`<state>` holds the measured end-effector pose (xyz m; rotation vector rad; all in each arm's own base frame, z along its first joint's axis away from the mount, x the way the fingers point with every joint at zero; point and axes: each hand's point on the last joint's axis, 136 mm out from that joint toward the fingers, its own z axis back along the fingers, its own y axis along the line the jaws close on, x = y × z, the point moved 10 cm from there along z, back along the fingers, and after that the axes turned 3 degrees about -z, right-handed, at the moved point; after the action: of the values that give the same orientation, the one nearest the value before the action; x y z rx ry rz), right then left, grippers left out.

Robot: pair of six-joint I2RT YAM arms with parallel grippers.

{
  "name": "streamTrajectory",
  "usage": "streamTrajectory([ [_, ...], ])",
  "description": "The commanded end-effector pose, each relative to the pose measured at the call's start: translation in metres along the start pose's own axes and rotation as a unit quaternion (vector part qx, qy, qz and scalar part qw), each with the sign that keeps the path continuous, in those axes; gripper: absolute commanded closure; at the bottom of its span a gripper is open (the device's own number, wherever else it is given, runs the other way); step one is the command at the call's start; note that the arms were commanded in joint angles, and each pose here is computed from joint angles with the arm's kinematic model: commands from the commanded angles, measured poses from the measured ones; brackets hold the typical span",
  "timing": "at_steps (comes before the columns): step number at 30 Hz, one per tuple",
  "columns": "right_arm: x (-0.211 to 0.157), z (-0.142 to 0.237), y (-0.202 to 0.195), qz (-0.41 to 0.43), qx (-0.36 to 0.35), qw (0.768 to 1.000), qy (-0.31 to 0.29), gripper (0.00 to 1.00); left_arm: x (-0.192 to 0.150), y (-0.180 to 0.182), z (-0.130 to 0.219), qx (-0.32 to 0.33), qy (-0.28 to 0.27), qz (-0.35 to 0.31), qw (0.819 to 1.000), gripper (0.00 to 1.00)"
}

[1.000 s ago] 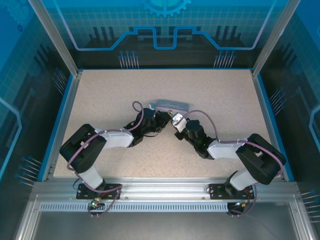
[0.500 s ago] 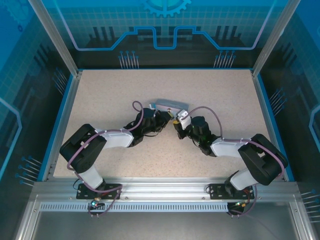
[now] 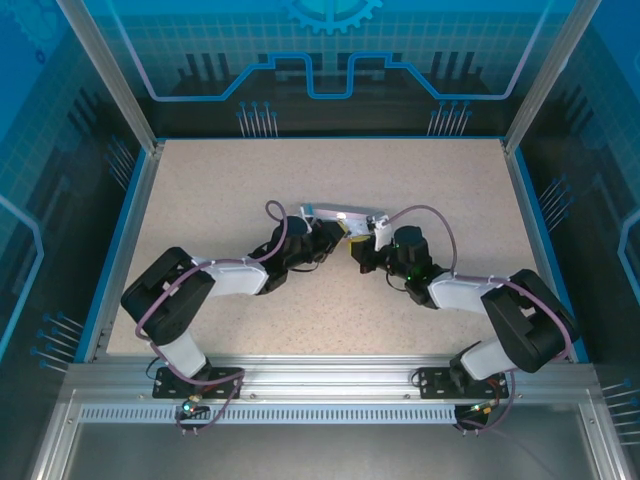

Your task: Unlock a padlock with a key

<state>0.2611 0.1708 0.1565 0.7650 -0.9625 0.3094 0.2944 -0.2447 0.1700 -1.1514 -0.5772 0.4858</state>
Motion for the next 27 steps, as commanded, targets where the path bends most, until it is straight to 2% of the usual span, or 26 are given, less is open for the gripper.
streamTrajectory([
  [1, 0.017, 0.005, -0.003, -0.061, 0.028, 0.997, -0.044, 1.00, -0.009, 0.019, -0.001, 0.025, 0.017, -0.005, 1.000, 1.00],
  [10, 0.016, 0.001, -0.017, -0.168, 0.071, 0.983, -0.033, 1.00, -0.011, 0.027, -0.002, 0.039, 0.014, -0.017, 0.999, 1.00],
  [22, 0.013, -0.003, -0.030, -0.227, 0.101, 0.968, -0.027, 1.00, -0.011, 0.035, -0.002, 0.046, 0.009, -0.029, 0.998, 1.00],
  [25, 0.011, -0.004, -0.031, -0.221, 0.099, 0.970, -0.020, 0.95, -0.011, 0.035, -0.002, 0.047, 0.008, -0.029, 0.998, 1.00],
  [27, 0.007, -0.001, -0.031, -0.212, 0.089, 0.973, -0.017, 0.89, -0.010, 0.035, -0.002, 0.048, 0.005, -0.030, 0.998, 1.00],
])
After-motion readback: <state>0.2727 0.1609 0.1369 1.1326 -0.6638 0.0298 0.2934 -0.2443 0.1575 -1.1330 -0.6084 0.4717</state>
